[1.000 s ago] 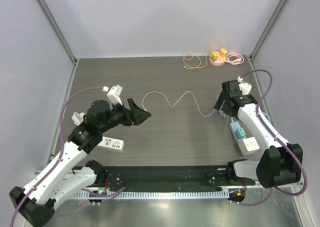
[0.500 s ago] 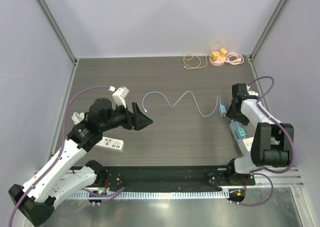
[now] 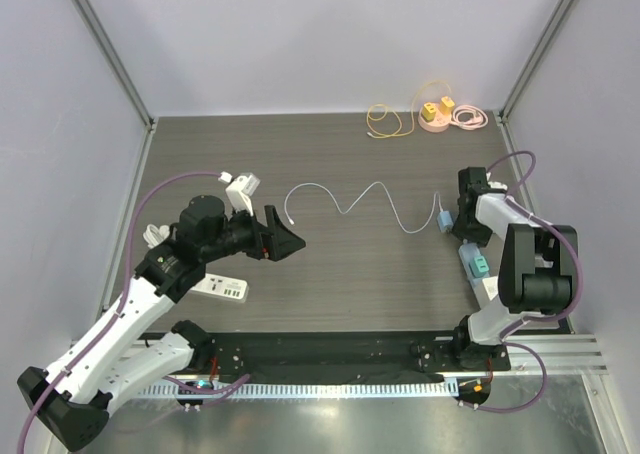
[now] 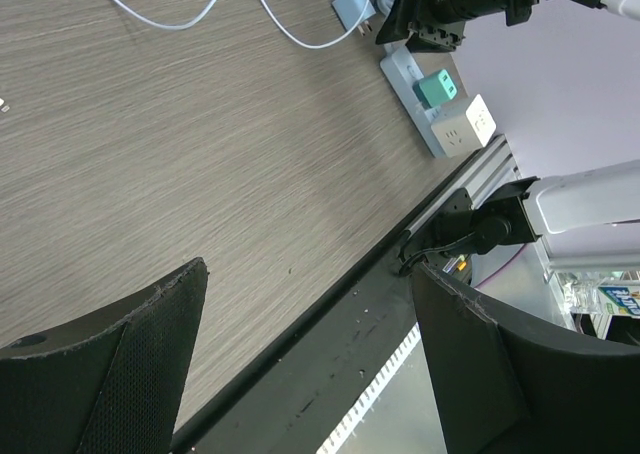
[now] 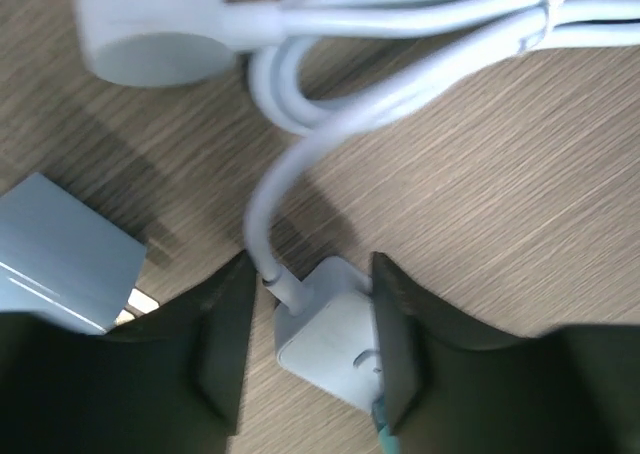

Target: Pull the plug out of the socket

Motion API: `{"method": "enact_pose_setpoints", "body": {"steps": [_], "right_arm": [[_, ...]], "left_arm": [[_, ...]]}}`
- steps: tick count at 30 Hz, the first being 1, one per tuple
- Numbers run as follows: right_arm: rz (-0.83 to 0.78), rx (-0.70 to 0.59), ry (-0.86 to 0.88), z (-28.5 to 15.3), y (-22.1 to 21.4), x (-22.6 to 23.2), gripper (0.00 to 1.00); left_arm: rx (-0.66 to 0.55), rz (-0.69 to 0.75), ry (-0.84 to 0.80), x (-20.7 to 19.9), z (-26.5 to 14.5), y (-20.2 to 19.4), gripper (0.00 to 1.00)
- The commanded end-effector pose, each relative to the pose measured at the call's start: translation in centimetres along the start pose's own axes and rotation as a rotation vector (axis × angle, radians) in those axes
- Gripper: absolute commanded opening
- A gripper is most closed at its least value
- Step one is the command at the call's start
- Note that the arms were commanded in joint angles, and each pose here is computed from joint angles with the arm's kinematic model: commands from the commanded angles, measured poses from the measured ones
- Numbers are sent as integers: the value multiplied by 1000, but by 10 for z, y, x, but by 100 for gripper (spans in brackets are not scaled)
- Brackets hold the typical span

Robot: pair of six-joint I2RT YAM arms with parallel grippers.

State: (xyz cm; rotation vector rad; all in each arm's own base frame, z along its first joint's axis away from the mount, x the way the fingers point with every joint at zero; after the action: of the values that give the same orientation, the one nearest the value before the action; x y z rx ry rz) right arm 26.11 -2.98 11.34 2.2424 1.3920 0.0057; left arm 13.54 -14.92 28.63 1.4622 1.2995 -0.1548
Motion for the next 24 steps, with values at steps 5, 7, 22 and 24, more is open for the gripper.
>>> {"method": "enact_pose_setpoints", "body": {"steps": [5, 7, 22, 24], "right_arm": [[64, 8, 45, 6, 5, 11, 25], [107, 23, 64, 5, 4, 15, 14], [512, 115, 268, -3, 6, 25, 1], [576, 116, 273, -5, 3, 24, 1]], "left_arm": [[-14, 16, -33, -7, -2, 5, 84], [-14, 16, -33, -7, -2, 5, 84], [13, 7, -26, -4, 0, 1, 84], [14, 7, -28, -4, 1, 1, 84]]}}
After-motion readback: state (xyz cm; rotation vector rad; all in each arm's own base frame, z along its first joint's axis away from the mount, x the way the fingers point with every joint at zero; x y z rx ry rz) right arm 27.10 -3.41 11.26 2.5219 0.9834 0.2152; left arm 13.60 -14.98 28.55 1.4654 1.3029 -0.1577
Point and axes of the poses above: each gripper's point midway between its finger pads, its own z axis out along the fingers, its own x axis along the line the jaws close on, y = z × x, the point moved 10 cm from there along -z, back along the fingers, and after that the axes turned 7 degrees about -z, right-handed, at the moved point
